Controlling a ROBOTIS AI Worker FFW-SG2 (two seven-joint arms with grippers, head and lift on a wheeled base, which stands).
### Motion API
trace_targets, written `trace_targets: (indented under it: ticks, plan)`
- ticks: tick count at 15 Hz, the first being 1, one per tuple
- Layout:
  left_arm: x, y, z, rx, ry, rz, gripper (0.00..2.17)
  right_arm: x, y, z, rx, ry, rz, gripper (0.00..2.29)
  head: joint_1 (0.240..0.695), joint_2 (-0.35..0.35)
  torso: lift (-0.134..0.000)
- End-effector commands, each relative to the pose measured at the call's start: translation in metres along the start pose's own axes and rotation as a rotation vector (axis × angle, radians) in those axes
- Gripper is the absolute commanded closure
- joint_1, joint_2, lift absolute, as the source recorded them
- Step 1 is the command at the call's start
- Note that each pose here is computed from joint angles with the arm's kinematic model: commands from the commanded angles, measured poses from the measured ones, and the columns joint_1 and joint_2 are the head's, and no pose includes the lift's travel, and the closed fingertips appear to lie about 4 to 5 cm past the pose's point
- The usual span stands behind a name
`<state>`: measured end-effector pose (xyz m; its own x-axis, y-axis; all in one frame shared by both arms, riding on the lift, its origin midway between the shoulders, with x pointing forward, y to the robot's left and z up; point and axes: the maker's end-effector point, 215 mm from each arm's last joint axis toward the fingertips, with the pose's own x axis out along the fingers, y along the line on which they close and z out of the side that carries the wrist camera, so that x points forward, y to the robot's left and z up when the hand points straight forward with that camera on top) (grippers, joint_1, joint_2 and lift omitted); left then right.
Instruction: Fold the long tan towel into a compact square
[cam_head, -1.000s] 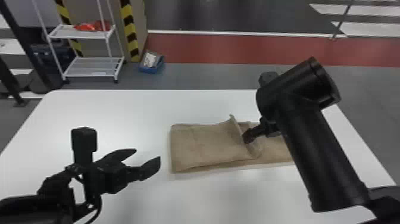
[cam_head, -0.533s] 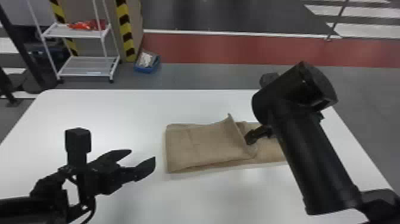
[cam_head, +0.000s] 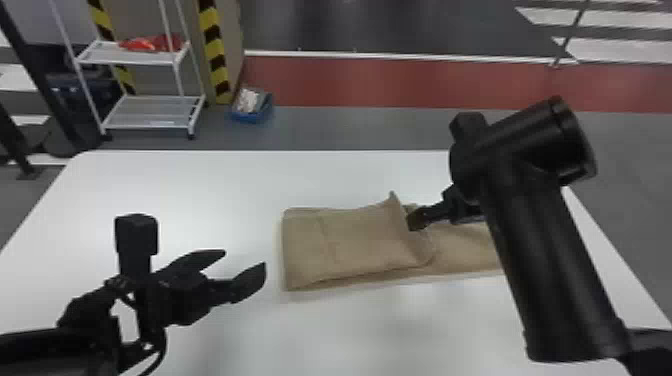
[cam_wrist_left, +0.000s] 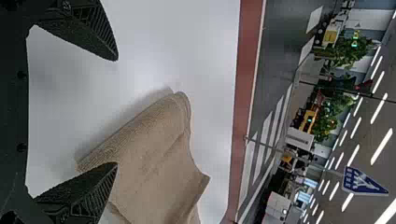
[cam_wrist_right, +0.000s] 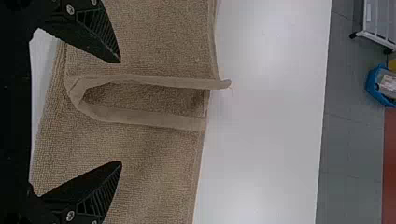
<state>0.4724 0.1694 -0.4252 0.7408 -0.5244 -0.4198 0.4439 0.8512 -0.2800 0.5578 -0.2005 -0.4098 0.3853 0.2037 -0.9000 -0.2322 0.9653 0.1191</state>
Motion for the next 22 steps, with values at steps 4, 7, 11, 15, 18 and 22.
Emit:
trace_targets:
  ticks: [4,7,11,15,18,22]
  plan:
    - [0.002,0.001,-0.002,-0.005,0.001,0.000,0.09,0.024,0.002,-0.036,-0.016,0.100,-0.029,0.11,0.695,-0.031,-0.124]
    - [0.002,0.002,-0.002,-0.006,0.001,0.001,0.09,0.026,0.000,-0.039,-0.013,0.106,-0.035,0.13,0.695,-0.032,-0.124]
    - [0.005,0.002,-0.002,-0.006,0.001,0.000,0.09,0.025,-0.004,-0.039,0.013,0.099,-0.024,0.47,0.695,-0.036,-0.124]
    - [0.005,0.001,-0.001,-0.004,0.000,-0.002,0.09,0.021,0.000,-0.032,0.032,0.066,0.005,0.47,0.695,-0.040,-0.124]
    - [0.005,0.001,-0.002,-0.005,0.003,-0.002,0.09,0.019,0.001,-0.029,0.029,0.054,0.008,0.66,0.695,-0.036,-0.124]
    - [0.006,0.000,-0.003,-0.004,0.006,-0.004,0.09,0.021,0.000,-0.033,0.025,0.063,-0.002,0.68,0.695,-0.035,-0.124]
